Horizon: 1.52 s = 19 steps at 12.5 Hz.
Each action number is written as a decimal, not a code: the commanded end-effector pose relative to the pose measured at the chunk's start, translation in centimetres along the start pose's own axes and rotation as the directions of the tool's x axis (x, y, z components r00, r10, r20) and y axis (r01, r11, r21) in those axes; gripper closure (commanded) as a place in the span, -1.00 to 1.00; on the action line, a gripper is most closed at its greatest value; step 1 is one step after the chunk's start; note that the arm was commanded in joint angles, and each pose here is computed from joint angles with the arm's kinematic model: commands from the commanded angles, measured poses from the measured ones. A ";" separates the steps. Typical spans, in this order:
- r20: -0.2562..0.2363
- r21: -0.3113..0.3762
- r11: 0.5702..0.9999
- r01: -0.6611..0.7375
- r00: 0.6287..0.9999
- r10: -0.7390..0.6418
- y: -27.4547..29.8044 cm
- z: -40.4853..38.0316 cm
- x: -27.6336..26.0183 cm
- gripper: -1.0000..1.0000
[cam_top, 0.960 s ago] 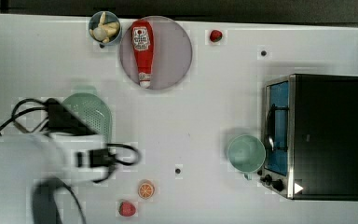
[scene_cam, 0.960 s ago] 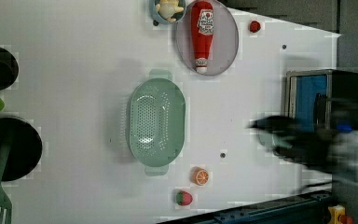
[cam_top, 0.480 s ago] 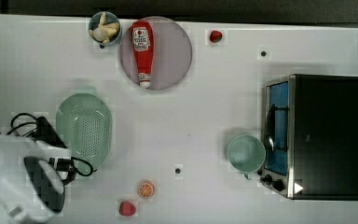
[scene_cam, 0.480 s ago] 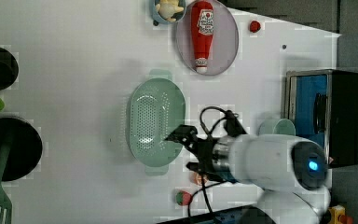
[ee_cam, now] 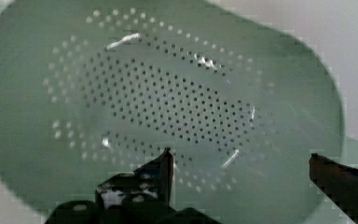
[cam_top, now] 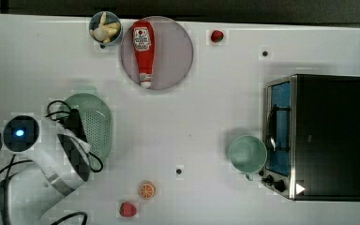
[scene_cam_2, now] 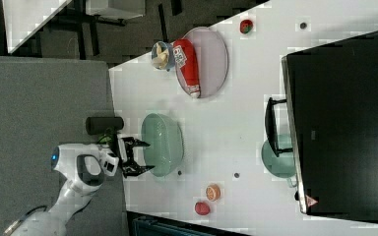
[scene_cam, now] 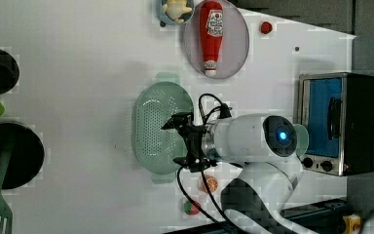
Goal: Drag strainer left to right.
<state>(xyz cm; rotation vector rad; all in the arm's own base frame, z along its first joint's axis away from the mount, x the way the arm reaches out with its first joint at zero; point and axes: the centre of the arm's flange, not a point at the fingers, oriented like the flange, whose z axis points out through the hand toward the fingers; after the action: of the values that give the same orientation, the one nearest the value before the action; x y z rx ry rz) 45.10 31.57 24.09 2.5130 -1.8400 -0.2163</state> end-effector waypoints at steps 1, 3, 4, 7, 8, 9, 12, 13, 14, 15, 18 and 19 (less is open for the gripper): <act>0.033 0.040 0.981 -0.190 0.982 0.188 -1.0 1.4 -0.3 -1.00; 0.026 0.045 0.982 -0.181 0.983 0.180 -1.2 3.7 0.2 -1.00; 0.026 0.038 0.982 -0.187 0.982 0.187 -1.3 4.7 0.7 -1.00; 0.037 0.042 0.974 -0.222 0.975 0.221 -1.8 6.7 2.6 -1.00; 0.038 0.053 0.973 -0.223 0.974 0.221 -2.0 6.9 3.0 -1.00; 0.034 0.049 0.973 -0.226 0.974 0.224 -1.9 7.1 3.3 -1.00; 0.019 0.047 0.967 -0.250 0.968 0.249 -2.1 7.4 4.9 -1.00; 0.015 0.046 0.966 -0.256 0.967 0.256 -2.1 7.5 5.4 -1.00; 0.010 0.045 0.963 -0.265 0.964 0.265 -2.0 7.5 6.0 -1.00; 0.005 0.049 0.961 -0.273 0.962 0.273 -1.9 7.3 6.7 -1.00; -0.012 0.055 0.954 -0.294 0.955 0.295 -1.3 6.6 9.1 -1.00; -0.017 0.058 0.950 -0.306 0.951 0.308 -1.0 6.4 9.9 -1.00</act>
<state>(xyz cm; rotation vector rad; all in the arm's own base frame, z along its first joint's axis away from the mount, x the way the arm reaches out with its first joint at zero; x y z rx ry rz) 48.00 24.95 15.40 2.2872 -2.1330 -0.1450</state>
